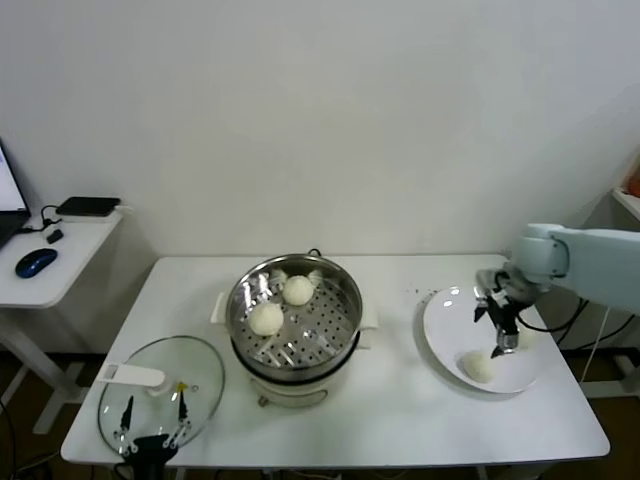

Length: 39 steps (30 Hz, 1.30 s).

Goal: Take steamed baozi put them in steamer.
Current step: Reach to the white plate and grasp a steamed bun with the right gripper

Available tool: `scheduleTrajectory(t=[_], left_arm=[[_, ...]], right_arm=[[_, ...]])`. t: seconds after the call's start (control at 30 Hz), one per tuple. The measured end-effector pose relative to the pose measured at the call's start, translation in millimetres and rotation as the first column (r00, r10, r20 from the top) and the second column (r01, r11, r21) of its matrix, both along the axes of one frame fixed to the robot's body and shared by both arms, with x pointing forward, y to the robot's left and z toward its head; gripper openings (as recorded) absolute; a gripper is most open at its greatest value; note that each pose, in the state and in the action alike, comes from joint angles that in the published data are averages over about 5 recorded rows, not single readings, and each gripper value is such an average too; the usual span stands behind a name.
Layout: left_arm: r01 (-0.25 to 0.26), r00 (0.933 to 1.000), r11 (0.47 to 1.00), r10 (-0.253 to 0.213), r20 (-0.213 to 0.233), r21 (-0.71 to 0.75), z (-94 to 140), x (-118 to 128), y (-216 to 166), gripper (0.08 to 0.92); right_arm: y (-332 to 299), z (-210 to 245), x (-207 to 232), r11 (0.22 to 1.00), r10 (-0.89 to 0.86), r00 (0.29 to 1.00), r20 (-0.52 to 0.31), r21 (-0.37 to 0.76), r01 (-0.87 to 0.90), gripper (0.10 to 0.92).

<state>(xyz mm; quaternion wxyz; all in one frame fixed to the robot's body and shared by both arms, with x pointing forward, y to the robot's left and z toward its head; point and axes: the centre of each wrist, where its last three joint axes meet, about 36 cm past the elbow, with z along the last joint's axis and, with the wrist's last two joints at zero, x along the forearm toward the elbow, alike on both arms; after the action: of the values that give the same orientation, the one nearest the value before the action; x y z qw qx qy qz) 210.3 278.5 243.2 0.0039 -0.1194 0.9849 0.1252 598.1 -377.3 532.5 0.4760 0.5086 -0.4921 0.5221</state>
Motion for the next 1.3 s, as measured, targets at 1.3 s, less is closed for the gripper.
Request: scheduleTrajectory(t=[1.3], left_arm=[[-0.003, 1.0, 1.0, 0.003, 0.005, 0.013, 5, -3, 2, 0.823]], right_arm=[[4, -32, 6, 1.0, -0.009, 1.0, 0.011, 0.023, 0.009, 0.576]])
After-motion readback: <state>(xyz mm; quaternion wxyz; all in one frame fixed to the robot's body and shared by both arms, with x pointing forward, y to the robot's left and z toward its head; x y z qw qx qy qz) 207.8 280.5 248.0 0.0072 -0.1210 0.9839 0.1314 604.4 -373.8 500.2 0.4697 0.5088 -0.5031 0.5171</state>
